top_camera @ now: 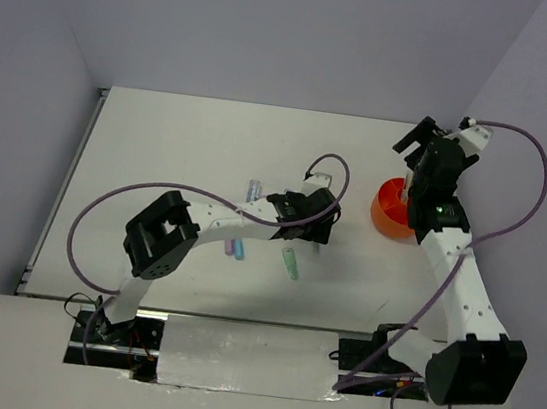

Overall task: Sort the stationery into containers
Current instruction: Place the pen in the storage box, then pick up the pen from the center of the board.

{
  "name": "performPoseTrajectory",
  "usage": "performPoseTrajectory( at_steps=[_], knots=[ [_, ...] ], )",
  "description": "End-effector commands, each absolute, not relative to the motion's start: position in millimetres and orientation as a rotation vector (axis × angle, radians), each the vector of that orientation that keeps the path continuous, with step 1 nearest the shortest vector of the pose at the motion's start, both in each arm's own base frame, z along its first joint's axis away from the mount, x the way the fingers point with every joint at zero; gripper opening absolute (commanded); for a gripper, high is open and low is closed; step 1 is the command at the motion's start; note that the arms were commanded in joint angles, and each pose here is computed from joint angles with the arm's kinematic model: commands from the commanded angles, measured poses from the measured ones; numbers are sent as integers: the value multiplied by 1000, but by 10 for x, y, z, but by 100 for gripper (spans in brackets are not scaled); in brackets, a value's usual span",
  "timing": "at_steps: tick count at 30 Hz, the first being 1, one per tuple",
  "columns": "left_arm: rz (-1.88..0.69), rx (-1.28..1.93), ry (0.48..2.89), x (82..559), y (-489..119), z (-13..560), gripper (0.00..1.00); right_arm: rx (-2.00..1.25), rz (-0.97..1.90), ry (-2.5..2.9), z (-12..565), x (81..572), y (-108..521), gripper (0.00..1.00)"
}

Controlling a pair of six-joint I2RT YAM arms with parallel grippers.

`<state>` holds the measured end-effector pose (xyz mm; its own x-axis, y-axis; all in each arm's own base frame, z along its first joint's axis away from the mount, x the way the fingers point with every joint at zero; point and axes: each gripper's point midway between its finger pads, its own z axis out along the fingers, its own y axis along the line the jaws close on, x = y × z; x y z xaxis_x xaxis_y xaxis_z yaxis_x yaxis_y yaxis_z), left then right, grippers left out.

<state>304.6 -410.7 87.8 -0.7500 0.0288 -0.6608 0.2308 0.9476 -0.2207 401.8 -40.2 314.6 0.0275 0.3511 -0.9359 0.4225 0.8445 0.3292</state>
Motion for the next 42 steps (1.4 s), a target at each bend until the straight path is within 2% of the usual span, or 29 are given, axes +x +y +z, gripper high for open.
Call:
performPoseTrajectory(
  at_steps=[1, 3, 4, 12, 31, 33, 36, 38, 40, 41, 42],
  knots=[
    [-227, 93, 2433, 3165, -3964, 752, 84, 507, 111, 1729, 3048, 3662, 79, 92],
    [-199, 84, 2445, 3208, -3995, 678, 81, 487, 141, 1751, 2971, 3497, 206, 92],
    [-171, 80, 2452, 3265, -4012, 619, 77, 448, 193, 1759, 2862, 3241, 359, 93],
    [-39, 57, 2449, 3410, -3974, 440, 72, 387, 339, 1790, 2692, 2806, 534, 92],
    [-51, 49, 2460, 3515, -4012, 267, 70, 308, 477, 1800, 2709, 2641, 748, 92],
    [-39, 39, 2465, 3511, -3986, 255, 67, 306, 479, 1797, 2710, 2642, 751, 92],
    [-19, 27, 2481, 3482, -3913, 201, 55, 306, 495, 1793, 2705, 2640, 770, 92],
    [-25, 32, 2500, 3442, -3897, 169, 40, 296, 518, 1801, 2681, 2646, 818, 92],
    [-21, 37, 2514, 3392, -3853, 120, 30, 285, 534, 1809, 2658, 2650, 851, 92],
    [-27, 39, 2524, 3371, -3842, 95, 20, 284, 537, 1819, 2625, 2660, 865, 92],
    [-27, 40, 2530, 3337, -3808, 80, 17, 285, 541, 1821, 2614, 2664, 871, 92]
  ],
)
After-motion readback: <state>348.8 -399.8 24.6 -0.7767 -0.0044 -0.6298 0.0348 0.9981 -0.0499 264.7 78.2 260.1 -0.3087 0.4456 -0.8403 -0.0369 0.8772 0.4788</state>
